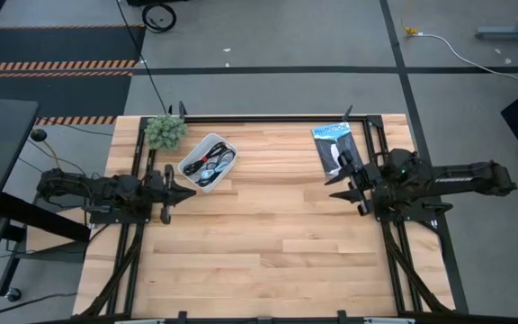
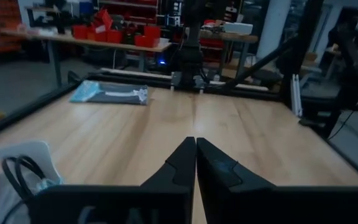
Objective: Pick and place USB-C Cables
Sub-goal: Return to Home Position
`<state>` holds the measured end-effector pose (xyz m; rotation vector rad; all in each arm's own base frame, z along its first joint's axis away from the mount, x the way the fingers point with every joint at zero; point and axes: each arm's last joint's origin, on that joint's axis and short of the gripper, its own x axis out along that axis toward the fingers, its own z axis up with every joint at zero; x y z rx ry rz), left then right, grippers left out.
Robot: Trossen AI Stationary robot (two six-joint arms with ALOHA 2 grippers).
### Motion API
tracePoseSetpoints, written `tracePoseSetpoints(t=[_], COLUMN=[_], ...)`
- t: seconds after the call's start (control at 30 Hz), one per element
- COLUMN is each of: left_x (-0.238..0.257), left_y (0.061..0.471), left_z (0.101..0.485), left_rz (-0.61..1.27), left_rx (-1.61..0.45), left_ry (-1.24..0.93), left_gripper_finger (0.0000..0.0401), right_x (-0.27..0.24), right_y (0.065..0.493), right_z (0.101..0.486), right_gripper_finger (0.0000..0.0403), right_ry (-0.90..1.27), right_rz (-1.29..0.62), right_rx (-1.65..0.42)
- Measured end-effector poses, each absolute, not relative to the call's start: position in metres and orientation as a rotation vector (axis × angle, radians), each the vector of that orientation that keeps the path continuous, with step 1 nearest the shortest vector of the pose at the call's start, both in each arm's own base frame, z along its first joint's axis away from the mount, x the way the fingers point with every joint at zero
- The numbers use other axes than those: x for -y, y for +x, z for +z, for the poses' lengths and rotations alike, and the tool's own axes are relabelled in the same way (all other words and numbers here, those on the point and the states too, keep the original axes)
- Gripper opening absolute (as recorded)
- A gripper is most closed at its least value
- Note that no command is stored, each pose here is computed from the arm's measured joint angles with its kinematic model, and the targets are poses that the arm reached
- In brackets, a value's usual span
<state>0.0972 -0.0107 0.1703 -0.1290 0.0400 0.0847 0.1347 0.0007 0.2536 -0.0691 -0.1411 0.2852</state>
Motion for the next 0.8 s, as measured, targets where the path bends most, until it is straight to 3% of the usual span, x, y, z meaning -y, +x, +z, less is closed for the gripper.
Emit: tracePoseSetpoints(t=[0.2, 0.8], left_x=[0.011, 0.011], left_y=[0.098, 0.098], left_z=[0.172, 0.173], left_rz=[0.089, 0.085], left_rx=[-0.015, -0.004], left_ry=[-0.002, -0.039], left_gripper_finger=[0.0022, 0.0023], right_x=[-0.001, 0.0], right_y=[0.134, 0.132], right_z=[0.236, 0.194], right_gripper_finger=[0.0159, 0.0159], right_ry=[-0.038, 0.117], right_rz=[0.287, 0.258], right_rx=[0.192, 0.07])
